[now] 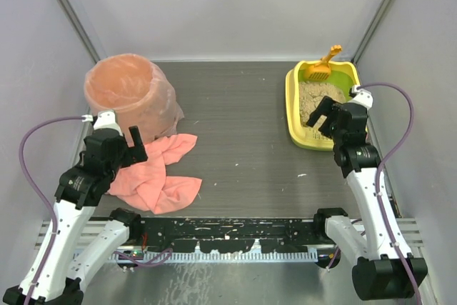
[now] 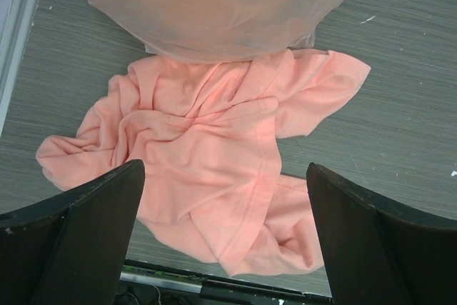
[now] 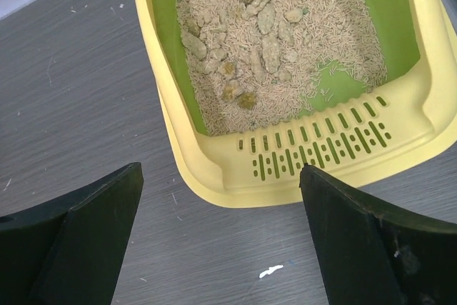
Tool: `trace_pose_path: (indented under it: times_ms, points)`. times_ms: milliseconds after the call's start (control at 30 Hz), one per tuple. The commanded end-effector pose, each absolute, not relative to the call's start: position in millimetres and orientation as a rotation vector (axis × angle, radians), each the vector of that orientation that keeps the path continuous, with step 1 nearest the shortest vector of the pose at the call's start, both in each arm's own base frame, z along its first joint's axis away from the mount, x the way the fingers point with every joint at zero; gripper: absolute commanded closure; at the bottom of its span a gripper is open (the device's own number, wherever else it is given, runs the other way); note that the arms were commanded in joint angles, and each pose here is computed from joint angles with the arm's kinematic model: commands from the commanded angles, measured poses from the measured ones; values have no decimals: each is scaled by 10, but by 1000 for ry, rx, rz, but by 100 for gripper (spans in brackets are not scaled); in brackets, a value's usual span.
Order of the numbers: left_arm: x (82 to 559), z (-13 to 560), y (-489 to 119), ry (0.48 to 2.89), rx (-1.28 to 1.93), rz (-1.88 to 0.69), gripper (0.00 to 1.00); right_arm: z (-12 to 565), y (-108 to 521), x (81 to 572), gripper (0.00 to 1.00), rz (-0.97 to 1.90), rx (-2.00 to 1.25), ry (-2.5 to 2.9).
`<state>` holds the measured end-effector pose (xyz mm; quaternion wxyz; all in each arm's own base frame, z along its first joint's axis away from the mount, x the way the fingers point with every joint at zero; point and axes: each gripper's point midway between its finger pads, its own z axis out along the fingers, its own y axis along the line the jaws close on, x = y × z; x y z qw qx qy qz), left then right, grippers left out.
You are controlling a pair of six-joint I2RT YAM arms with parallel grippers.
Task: Clean the litter box
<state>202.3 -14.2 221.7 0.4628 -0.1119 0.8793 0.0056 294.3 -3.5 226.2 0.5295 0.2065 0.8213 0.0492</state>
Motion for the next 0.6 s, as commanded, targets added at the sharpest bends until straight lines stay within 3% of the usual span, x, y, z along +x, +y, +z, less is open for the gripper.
trace_pose_path:
  times_ms: [0,567]
  points:
    - [2137,2394,-150,2089,-346,-21,2,2536,-41,3162,2,133,494,1905]
    - [2658,2741,-59,2036,-454,93,2,2416,427,3779,4,280,280,2050]
